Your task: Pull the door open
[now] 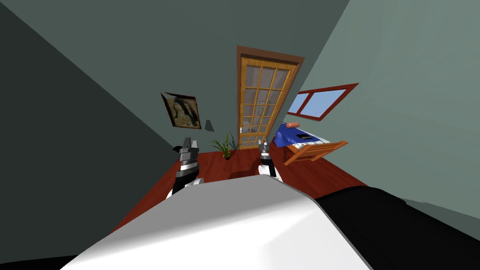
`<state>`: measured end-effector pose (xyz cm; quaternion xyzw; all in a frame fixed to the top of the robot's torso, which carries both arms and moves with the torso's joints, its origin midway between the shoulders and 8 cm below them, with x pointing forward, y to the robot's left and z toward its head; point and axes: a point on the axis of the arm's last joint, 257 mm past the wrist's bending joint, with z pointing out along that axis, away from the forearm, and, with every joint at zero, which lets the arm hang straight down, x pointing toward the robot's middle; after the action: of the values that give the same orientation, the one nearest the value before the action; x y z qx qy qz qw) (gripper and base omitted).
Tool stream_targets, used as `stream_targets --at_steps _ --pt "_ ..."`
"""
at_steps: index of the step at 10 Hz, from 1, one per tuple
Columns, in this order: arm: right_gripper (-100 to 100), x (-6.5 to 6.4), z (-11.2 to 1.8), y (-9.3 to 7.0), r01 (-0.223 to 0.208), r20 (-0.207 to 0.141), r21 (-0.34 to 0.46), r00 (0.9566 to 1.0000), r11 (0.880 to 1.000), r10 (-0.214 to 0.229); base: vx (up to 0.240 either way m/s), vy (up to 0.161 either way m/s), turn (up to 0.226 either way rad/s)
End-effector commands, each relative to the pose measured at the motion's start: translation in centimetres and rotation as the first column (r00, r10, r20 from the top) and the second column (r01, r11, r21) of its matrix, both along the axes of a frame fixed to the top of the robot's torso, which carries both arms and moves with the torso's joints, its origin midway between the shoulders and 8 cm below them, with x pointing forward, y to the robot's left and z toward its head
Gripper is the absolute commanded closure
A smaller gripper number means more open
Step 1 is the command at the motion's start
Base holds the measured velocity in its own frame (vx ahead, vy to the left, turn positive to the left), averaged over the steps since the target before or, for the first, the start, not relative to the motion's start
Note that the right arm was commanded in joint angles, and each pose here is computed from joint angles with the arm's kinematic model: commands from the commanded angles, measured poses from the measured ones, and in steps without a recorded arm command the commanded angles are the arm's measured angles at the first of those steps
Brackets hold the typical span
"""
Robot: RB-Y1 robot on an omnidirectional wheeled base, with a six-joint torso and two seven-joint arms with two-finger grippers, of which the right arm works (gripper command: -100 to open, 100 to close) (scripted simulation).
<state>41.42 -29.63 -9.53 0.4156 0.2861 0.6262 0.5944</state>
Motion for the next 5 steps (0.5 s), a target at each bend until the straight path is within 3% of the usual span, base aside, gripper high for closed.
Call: stream_targets --at_steps 1,2,5 --pt "-100 0.4 -1.1 -0.6 -0.018 -0.006 0.052 0.9998 0.998 0.018 0.084 -0.028 0.239" --pt "-100 0.7 -1.9 -0.9 -0.028 -0.011 0.086 0.9995 0.996 0.029 0.082 -0.029 0.094" --pt "-100 1.5 -4.3 -1.9 -0.052 -0.020 0.190 0.9982 0.980 0.057 0.097 -0.030 0.190"
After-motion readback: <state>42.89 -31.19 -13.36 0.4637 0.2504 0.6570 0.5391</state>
